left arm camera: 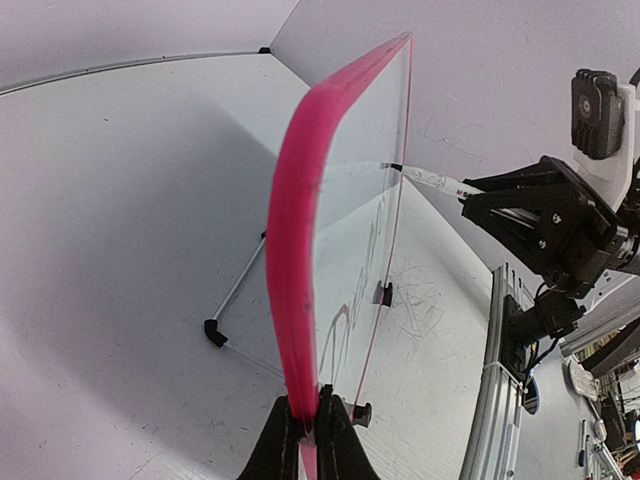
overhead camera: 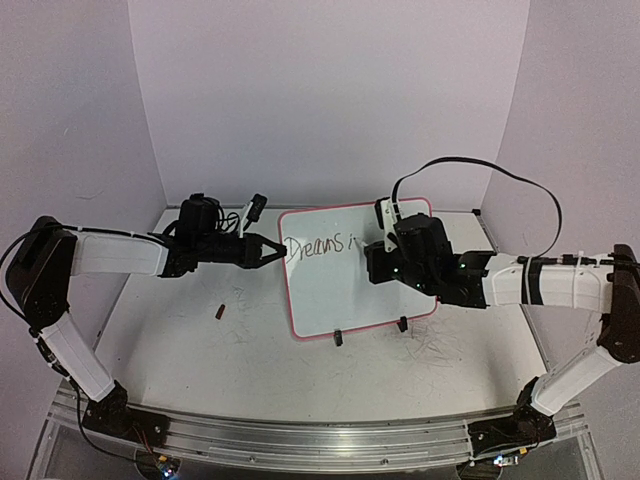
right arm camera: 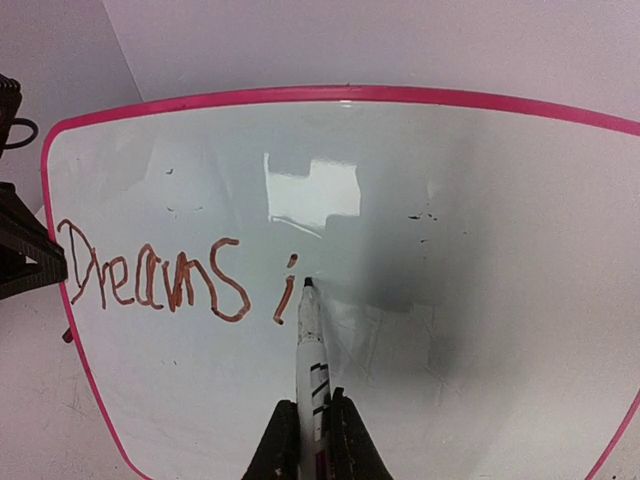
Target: Write a sentence on the whiteboard
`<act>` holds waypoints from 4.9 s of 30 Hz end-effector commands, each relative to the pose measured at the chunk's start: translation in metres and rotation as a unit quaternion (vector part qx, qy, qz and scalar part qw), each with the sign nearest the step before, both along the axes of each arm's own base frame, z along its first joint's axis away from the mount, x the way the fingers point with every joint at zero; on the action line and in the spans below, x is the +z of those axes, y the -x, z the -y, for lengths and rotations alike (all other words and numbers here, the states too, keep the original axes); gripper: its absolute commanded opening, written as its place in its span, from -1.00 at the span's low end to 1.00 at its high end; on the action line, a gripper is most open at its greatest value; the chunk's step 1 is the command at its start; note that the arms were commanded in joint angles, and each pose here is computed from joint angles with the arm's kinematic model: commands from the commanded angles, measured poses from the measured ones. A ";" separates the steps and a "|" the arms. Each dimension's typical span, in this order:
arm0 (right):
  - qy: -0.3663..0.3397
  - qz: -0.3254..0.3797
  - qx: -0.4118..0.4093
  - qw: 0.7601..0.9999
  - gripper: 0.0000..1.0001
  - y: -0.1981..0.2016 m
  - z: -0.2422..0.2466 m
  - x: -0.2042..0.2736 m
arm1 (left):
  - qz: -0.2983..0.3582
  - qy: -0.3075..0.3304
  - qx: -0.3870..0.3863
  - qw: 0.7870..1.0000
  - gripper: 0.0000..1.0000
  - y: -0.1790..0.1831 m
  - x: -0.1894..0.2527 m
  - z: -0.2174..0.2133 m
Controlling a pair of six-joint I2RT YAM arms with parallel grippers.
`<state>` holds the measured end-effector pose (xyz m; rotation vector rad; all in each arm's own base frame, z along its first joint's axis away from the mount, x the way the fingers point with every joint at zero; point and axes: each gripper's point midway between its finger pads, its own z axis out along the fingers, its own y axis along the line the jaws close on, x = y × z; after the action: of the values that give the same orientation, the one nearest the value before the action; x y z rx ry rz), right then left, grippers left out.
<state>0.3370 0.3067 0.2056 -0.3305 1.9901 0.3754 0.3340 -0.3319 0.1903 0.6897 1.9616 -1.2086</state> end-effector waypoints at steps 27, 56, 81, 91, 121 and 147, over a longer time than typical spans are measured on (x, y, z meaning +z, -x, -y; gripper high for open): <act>-0.020 -0.025 -0.012 0.999 -1.00 0.013 0.007 -0.011 | 0.031 0.001 -0.025 0.999 -1.00 0.009 0.016 0.010; -0.015 0.023 -0.034 0.999 -1.00 -0.012 0.000 0.019 | 0.032 -0.002 -0.026 0.999 -1.00 0.010 0.015 0.010; -0.008 -0.019 -0.046 0.999 -1.00 0.003 0.016 -0.011 | 0.032 -0.002 -0.027 0.999 -1.00 0.010 0.016 0.011; -0.010 -0.028 -0.043 0.999 -1.00 0.009 0.020 -0.014 | 0.033 -0.002 -0.026 0.999 -1.00 0.010 0.016 0.011; -0.030 0.023 -0.038 0.999 -1.00 -0.025 0.010 0.032 | 0.033 -0.004 -0.028 0.999 -1.00 0.011 0.015 0.012; -0.031 -0.029 -0.039 0.998 -1.00 0.000 0.025 -0.008 | 0.033 -0.005 -0.030 0.999 -1.00 0.012 0.015 0.013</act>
<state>0.3424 0.2862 0.2032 -0.2182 2.0175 0.3923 0.3333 -0.3328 0.1887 0.7009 1.9618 -1.1935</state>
